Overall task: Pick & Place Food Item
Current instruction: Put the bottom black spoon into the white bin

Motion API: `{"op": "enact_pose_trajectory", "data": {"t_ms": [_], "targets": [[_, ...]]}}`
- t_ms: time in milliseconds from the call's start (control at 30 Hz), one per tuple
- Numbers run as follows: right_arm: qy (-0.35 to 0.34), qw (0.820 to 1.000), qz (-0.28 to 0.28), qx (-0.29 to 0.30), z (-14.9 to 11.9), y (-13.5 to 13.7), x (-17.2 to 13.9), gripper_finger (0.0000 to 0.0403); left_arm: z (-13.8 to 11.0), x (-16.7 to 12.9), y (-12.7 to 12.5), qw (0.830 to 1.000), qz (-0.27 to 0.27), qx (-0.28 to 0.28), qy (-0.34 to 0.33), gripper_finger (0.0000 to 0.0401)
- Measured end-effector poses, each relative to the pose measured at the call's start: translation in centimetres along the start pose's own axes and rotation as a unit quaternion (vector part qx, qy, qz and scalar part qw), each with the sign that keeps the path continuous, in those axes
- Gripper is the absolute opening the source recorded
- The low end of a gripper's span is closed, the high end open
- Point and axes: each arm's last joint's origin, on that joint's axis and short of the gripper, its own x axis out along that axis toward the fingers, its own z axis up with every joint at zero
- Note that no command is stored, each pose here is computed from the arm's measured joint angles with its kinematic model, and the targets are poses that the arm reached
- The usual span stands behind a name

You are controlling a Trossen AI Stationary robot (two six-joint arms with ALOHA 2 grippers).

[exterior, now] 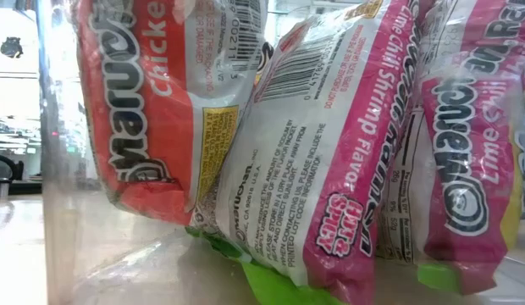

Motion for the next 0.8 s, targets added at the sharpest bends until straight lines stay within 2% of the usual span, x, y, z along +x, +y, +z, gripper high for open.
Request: {"op": "enact_pose_trajectory", "data": {"t_ms": [167, 800], "targets": [[0.0, 1.0, -0.018, 0.003, 0.18, -0.34, 0.05, 0.0122, 0.0, 0.0, 0.0, 1.0, 0.0, 0.0, 0.0, 0.0], [0.039, 0.999, -0.007, 0.001, -0.1, -0.14, 0.03, 0.0122, 0.0, 0.0, -0.01, 1.0, -0.001, 0.0, 0.0, 0.0]]}}
